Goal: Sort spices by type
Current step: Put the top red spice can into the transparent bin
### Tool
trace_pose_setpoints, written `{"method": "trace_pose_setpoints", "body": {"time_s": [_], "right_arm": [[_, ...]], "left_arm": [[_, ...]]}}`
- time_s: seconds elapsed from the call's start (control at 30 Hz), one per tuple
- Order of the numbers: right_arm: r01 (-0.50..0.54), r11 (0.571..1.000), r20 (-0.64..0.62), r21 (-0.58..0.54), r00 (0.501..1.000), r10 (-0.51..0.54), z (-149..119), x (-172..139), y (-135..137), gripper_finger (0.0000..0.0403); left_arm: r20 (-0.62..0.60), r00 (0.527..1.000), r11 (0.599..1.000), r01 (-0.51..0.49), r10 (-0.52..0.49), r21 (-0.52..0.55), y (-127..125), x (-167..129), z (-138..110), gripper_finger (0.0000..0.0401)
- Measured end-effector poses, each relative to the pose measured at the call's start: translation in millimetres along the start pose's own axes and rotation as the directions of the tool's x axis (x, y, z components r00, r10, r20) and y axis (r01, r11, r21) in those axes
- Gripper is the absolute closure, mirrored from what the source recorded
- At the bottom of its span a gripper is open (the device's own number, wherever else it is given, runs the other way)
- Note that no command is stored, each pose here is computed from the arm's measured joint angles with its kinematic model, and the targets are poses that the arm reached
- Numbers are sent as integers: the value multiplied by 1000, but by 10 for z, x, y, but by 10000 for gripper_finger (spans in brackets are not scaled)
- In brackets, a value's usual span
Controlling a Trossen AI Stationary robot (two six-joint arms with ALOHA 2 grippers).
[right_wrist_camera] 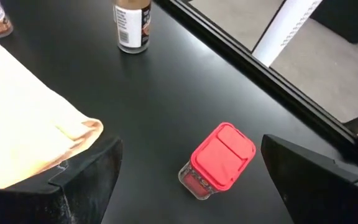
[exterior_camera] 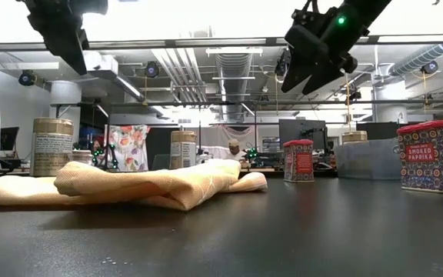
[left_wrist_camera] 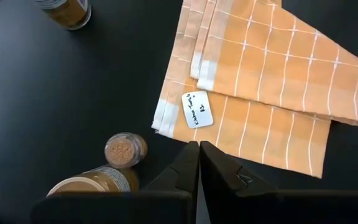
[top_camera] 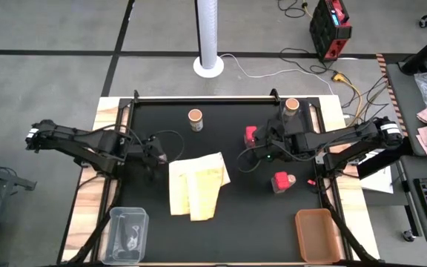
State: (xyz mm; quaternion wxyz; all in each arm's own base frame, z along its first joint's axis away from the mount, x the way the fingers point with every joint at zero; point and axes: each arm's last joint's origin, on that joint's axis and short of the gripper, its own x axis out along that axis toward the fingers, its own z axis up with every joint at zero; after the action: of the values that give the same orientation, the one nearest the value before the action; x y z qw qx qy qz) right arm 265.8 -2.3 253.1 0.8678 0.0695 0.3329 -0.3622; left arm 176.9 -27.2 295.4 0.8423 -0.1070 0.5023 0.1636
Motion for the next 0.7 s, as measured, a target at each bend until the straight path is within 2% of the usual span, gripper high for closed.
{"method": "trace_pose_setpoints", "body": {"time_s": [0.1, 0.2, 0.27, 0.4, 0.57, 0.7], "right_arm": [[1, 1000, -1, 26, 1000, -1, -1, 1, -2, 29], [22, 983, -7, 180, 1000, -21, 13, 40, -50, 29], [72, 965, -14, 251, 997, -71, -19, 119, -75, 29], [169, 931, -71, 325, 986, -154, -116, 352, -110, 29], [262, 904, -146, 338, 963, -225, -167, 666, -151, 29], [264, 900, -216, 348, 956, -197, -192, 833, -153, 29]], "left_arm": [[-2, 1000, 1000, -1, 1, 3, 3, 7, -8, 401], [-2, 1000, 1000, -11, 11, 4, 5, 18, -12, 401], [6, 1000, 1000, -20, 20, 4, 6, 19, -9, 401], [13, 1000, 1000, -27, 27, 11, 8, 19, -6, 401], [44, 999, 1000, -19, 18, 25, -6, 21, 21, 401], [70, 997, 999, -23, 21, 38, -13, 21, 41, 401]]}}
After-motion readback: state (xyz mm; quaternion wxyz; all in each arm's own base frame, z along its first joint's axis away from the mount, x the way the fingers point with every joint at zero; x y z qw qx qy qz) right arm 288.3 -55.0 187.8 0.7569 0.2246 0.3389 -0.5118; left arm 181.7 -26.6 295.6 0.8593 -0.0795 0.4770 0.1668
